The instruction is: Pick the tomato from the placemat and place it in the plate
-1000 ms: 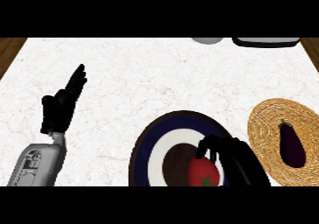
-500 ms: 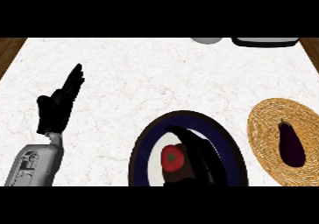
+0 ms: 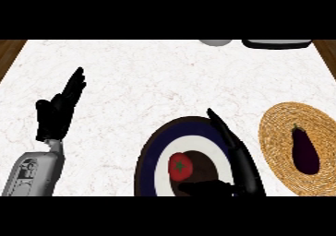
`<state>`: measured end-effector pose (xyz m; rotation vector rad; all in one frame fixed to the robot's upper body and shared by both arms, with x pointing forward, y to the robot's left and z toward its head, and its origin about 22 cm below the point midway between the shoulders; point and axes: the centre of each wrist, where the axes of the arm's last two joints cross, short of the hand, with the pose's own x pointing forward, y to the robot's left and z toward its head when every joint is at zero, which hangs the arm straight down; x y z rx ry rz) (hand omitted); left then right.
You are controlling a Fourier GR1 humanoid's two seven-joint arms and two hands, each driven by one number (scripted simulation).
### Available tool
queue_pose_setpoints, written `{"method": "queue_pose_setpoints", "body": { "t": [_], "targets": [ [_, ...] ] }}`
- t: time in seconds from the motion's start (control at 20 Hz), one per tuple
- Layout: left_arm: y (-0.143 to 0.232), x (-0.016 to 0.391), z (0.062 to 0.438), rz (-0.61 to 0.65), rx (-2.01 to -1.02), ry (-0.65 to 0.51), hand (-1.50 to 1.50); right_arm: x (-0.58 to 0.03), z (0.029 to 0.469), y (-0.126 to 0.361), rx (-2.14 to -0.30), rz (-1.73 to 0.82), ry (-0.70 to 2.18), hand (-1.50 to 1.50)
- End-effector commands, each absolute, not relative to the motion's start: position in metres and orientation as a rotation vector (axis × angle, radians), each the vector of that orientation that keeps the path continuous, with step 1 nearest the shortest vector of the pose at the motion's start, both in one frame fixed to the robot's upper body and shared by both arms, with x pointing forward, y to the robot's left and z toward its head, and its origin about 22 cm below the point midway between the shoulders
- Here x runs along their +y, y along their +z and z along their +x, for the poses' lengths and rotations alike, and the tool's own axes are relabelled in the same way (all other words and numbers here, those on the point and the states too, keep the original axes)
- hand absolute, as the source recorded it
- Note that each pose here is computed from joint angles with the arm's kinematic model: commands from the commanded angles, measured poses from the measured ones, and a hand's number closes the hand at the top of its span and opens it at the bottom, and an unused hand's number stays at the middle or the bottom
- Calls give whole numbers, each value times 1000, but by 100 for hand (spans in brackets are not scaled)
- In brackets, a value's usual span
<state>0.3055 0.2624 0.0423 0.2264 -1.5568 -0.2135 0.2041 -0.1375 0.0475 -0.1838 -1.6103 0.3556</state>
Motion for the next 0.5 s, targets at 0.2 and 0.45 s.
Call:
{"method": "queue_pose_setpoints", "body": {
  "t": [0.2,0.45],
  "targets": [
    [34,265,298,225,-1550,-216,0,-248,187,52,-1599,-258,41,-150],
    [23,276,297,223,-1573,-208,0,-319,155,27,-1582,-226,-6,-150]
  ]
}}
